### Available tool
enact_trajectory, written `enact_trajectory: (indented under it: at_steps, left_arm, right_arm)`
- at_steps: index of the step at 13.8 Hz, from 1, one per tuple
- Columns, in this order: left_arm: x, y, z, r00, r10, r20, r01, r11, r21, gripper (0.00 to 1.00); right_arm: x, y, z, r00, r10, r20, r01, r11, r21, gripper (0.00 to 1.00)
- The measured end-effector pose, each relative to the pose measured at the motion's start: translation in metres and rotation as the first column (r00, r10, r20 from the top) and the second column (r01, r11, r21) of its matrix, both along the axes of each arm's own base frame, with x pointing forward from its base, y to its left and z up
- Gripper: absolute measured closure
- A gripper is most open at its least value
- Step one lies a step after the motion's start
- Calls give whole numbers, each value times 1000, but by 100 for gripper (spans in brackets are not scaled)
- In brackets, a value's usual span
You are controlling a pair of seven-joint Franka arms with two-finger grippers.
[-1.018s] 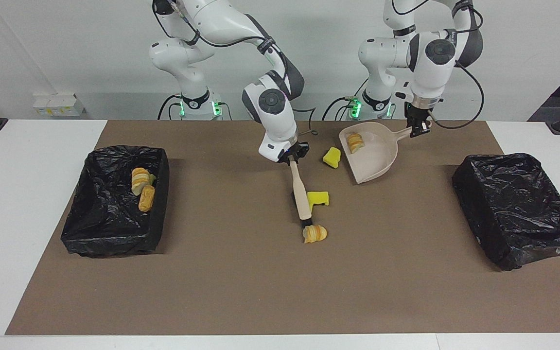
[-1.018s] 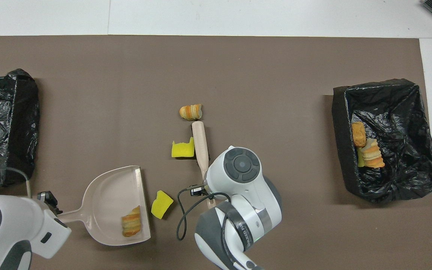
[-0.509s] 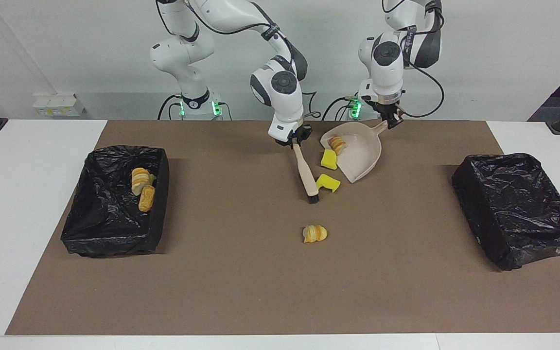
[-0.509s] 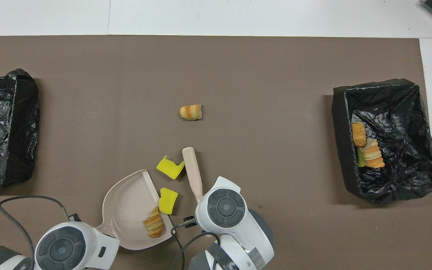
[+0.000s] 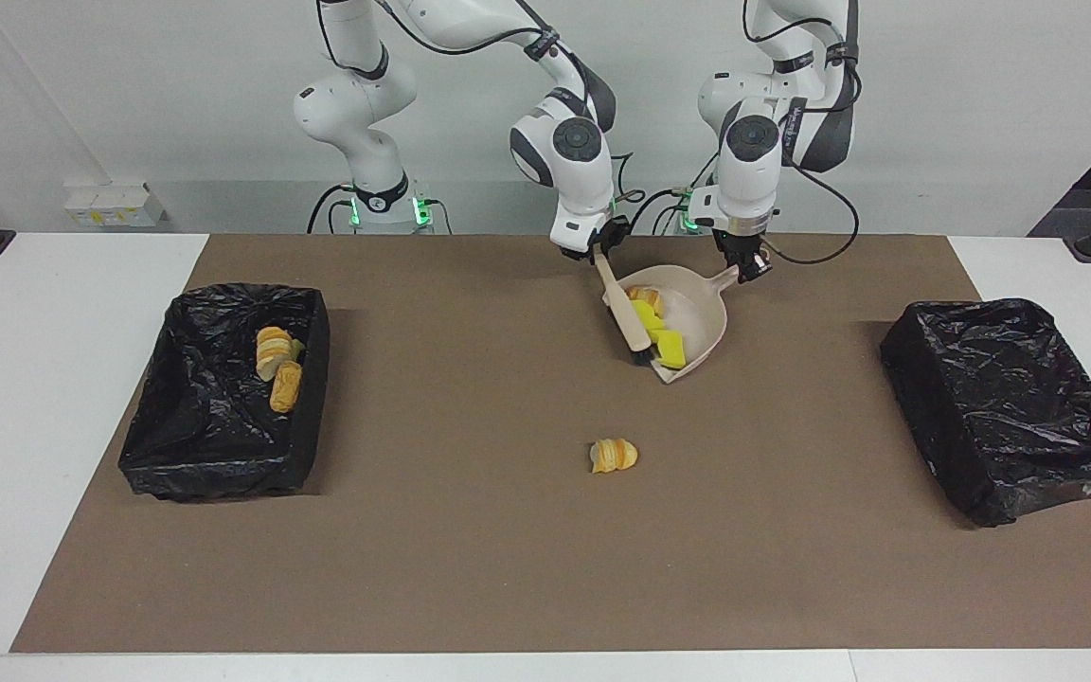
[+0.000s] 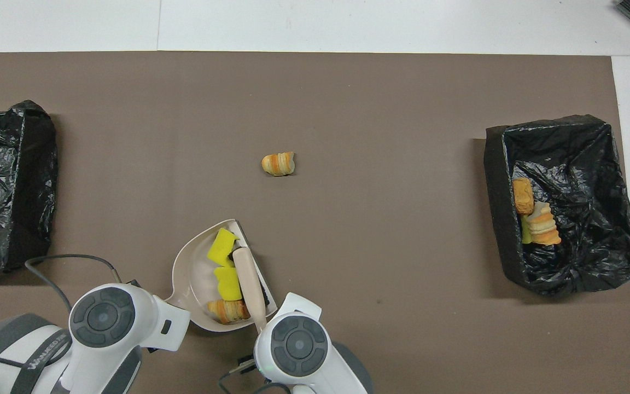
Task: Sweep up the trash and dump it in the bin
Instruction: 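Sweep sponge pieces into the dustpan with the right gripper while the left gripper holds it, then move the brush with the right gripper behind the remaining bread chunk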
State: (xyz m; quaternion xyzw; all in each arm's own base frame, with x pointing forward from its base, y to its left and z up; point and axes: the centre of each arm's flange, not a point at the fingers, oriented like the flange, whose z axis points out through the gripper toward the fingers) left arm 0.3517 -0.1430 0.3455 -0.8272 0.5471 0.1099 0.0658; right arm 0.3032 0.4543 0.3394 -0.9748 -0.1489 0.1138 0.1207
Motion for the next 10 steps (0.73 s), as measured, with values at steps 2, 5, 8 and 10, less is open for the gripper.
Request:
enact_trajectory:
  at_steps: [2, 5, 8, 10]
  left_arm:
    - [16, 3, -1, 998, -59, -3, 59, 998, -24, 68]
    - [46, 20, -1, 990, -142, 8, 143, 988, -65, 68]
    - [72, 33, -1, 991, -130, 28, 131, 988, -83, 68]
    - [86, 37, 2, 993, -113, 35, 116, 989, -89, 68]
  right_arm:
    - [-14, 11, 9, 1000, -10, 5, 10, 1000, 11, 74]
    - [6, 2, 14, 998, -58, 14, 58, 998, 20, 74]
    - [64, -39, 16, 990, -130, 50, 130, 991, 12, 74]
    - [89, -57, 15, 987, -147, 71, 147, 989, 5, 74]
